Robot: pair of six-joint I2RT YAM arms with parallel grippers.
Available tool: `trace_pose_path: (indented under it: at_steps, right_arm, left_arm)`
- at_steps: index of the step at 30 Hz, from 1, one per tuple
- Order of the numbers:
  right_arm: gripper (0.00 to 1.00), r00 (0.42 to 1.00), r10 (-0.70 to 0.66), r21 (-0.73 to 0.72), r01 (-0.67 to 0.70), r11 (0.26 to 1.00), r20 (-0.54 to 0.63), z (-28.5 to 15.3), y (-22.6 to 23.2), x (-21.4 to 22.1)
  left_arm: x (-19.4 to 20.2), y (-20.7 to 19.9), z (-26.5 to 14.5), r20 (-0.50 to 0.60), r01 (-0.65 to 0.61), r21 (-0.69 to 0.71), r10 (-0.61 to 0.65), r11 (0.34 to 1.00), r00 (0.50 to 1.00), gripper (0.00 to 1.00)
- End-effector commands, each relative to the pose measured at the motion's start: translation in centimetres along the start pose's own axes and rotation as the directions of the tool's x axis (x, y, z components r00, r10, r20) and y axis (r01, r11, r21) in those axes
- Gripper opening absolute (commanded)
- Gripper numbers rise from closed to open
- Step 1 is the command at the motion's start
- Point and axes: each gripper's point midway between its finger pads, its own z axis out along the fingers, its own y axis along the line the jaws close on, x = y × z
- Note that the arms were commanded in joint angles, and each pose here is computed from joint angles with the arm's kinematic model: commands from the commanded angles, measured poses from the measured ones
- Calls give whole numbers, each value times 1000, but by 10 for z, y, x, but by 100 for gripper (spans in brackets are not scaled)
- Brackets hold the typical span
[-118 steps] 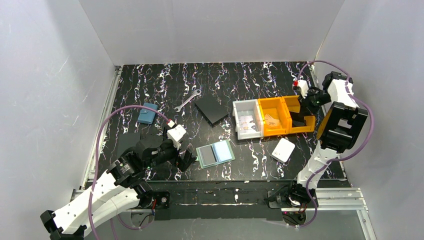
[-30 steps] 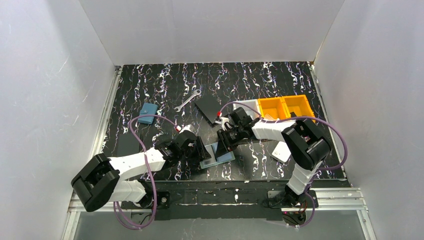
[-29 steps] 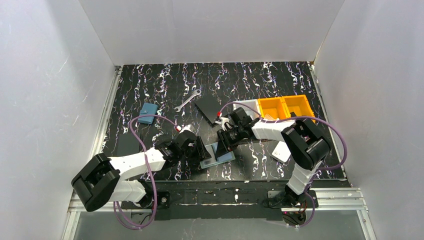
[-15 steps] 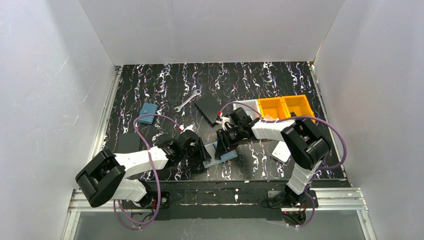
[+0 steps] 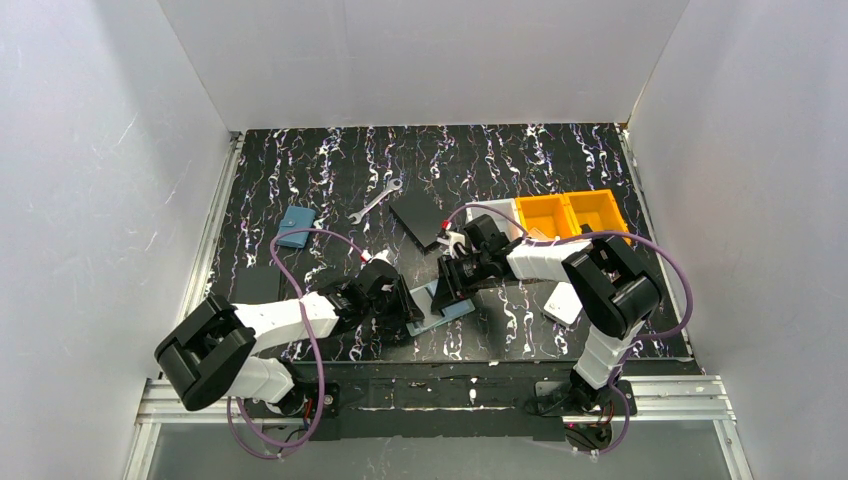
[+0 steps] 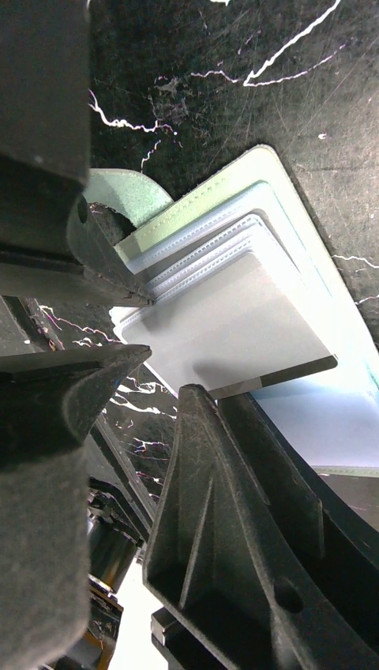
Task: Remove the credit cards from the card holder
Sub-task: Remove the credit card from the card holder.
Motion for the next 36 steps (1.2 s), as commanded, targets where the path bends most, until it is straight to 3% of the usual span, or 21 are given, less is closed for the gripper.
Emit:
trace_pose_path:
  at_steps: [1,13,15,20,24,25,28,36]
  right_arm:
    - [34,1000,-4,-27,5,1000,27,0,6,-6]
    - [2,995,-35,-38,39,999,94,-17,8,-17]
    - [1,993,-49,-62,56,996,109,-21,14,-18]
    - [1,990,-51,-132,69,989,130,-28,26,-19]
    - [1,988,-46,-195,75,978,150,-34,38,-21]
    - [1,987,-41,-227,77,971,158,-38,43,-22]
    - [1,985,-32,-286,80,955,167,-44,53,-23]
    - [1,982,-13,-361,81,929,187,-54,67,-25]
  left_arm:
    - [15,28,3,-49,-23,-96,18,995,999,23]
    - [9,24,-6,-6,-14,-66,13,998,1000,23]
    - [4,18,-13,27,-16,-40,17,999,999,25]
    - [-12,6,-33,125,-26,38,21,999,992,41]
    - [-16,-6,-56,194,-24,160,-8,987,981,61]
    - [-14,-18,-62,212,-32,274,-29,961,977,62]
    - [-15,-34,-66,224,-19,408,-81,913,971,61]
    - [-27,-49,-64,264,-28,473,-111,881,958,52]
